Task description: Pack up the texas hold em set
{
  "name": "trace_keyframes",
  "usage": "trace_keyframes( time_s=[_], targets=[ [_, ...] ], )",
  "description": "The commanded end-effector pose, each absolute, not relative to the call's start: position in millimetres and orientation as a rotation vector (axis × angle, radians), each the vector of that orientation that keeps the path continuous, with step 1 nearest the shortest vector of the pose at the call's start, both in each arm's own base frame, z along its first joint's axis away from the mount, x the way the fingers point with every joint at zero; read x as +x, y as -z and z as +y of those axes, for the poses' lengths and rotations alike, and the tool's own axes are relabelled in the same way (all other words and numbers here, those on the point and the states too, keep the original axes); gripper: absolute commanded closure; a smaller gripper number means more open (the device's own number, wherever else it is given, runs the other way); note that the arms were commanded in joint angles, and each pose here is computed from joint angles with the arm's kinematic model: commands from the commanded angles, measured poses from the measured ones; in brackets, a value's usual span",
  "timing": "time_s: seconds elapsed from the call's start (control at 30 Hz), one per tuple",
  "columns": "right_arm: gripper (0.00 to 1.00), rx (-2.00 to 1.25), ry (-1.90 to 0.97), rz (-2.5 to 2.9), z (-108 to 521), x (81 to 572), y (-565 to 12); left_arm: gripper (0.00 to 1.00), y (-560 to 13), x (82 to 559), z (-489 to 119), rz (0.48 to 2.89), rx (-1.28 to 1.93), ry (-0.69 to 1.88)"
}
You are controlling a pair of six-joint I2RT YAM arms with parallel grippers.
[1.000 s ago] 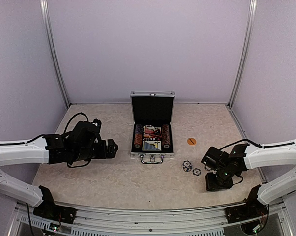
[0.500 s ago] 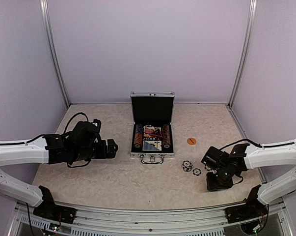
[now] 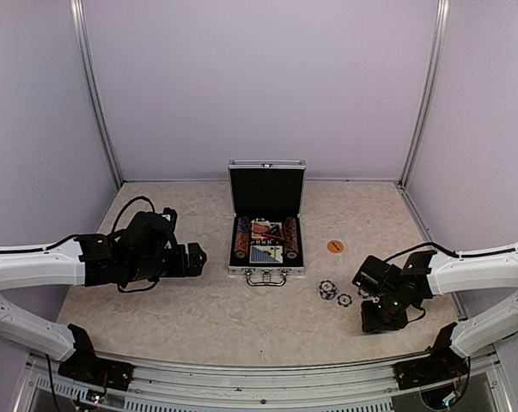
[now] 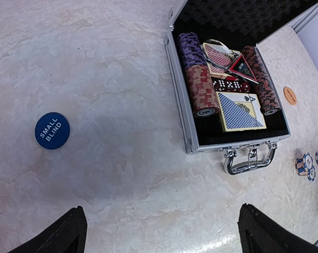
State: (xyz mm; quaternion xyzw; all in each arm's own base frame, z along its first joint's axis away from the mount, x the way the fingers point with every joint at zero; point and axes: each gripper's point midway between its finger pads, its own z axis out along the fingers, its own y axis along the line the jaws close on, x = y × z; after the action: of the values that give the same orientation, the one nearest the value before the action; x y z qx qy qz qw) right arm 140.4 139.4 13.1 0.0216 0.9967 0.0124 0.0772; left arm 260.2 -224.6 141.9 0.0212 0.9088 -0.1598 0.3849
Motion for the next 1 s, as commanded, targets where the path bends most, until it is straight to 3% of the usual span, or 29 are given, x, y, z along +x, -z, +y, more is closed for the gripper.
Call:
trace_keyframes(
  time_s=[0.0,0.43,0.97],
  targets=[
    [1.0,0.068,-0.051,3.035,137,131,-1,0.01,-149,263,-226,2.287,0.044,0.415],
    [1.0,0.013,-0.148,2.985,154,142,-20,0.01,-154,265,-228,2.282,0.035,0.433],
    [1.0,-0.096,-0.046,2.987,175,149,-12,0.01,-153,266,-229,2.285,0.038,0.426]
  ],
)
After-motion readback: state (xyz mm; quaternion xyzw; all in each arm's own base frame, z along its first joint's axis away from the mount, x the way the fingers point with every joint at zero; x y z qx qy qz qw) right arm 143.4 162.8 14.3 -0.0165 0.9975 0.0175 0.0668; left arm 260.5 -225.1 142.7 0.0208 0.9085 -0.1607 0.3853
